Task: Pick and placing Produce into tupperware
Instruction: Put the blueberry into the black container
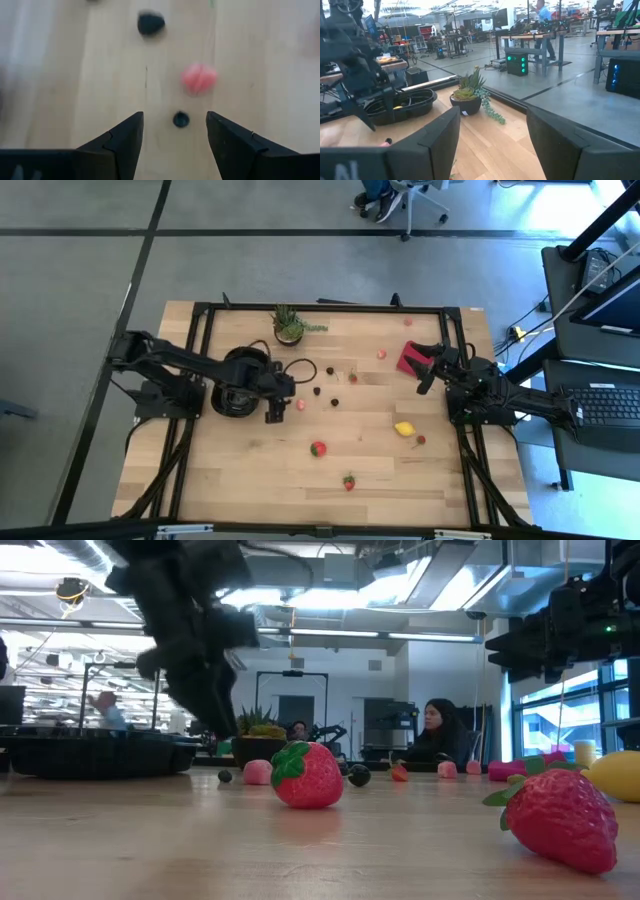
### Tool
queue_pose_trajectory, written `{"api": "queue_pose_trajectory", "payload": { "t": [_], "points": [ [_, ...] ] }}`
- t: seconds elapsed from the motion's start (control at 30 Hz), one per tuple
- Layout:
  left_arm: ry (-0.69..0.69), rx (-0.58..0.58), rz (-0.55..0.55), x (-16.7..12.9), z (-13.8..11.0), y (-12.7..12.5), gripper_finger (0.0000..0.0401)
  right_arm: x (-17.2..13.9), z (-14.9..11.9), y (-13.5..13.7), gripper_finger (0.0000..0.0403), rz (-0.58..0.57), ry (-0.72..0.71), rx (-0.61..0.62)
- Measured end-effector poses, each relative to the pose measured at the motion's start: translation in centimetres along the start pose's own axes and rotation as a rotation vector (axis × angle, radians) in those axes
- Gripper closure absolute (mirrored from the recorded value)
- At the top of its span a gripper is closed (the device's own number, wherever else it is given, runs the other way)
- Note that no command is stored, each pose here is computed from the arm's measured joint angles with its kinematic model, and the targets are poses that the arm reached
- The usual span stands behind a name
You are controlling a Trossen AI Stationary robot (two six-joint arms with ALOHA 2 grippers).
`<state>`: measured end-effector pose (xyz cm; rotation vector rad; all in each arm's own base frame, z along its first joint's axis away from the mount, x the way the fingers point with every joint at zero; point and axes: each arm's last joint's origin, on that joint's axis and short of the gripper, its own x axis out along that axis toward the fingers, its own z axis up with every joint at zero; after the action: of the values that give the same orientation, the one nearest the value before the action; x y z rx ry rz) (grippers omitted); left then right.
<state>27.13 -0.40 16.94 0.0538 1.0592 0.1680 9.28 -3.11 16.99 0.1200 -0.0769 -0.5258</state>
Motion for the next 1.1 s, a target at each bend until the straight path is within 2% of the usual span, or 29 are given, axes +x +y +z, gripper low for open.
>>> {"api": "queue_pose_trajectory", "payload": {
  "t": [0.1, 0.63, 0.83, 1.1],
  "points": [
    [0.033, 0.004, -0.007, 0.9, -0.3, -0.1, 0.0192, 0.0, 0.0, 0.0, 0.0171, -0.001, 0.004, -0.001],
    [0.024, 0.005, -0.018, 2.2, -0.1, -0.4, 0.0193, 0.1, -0.1, 0.0, 0.0171, -0.002, 0.011, -0.006],
    [0.089, 0.014, -0.026, 3.7, -0.7, -0.7, 0.0193, 0.1, -0.2, 0.0, 0.0171, -0.003, 0.022, -0.011],
    [0.094, 0.007, -0.027, 4.1, -0.7, -0.8, 0.0193, 0.1, -0.2, 0.0, 0.0171, -0.003, 0.024, -0.029]
  ]
}}
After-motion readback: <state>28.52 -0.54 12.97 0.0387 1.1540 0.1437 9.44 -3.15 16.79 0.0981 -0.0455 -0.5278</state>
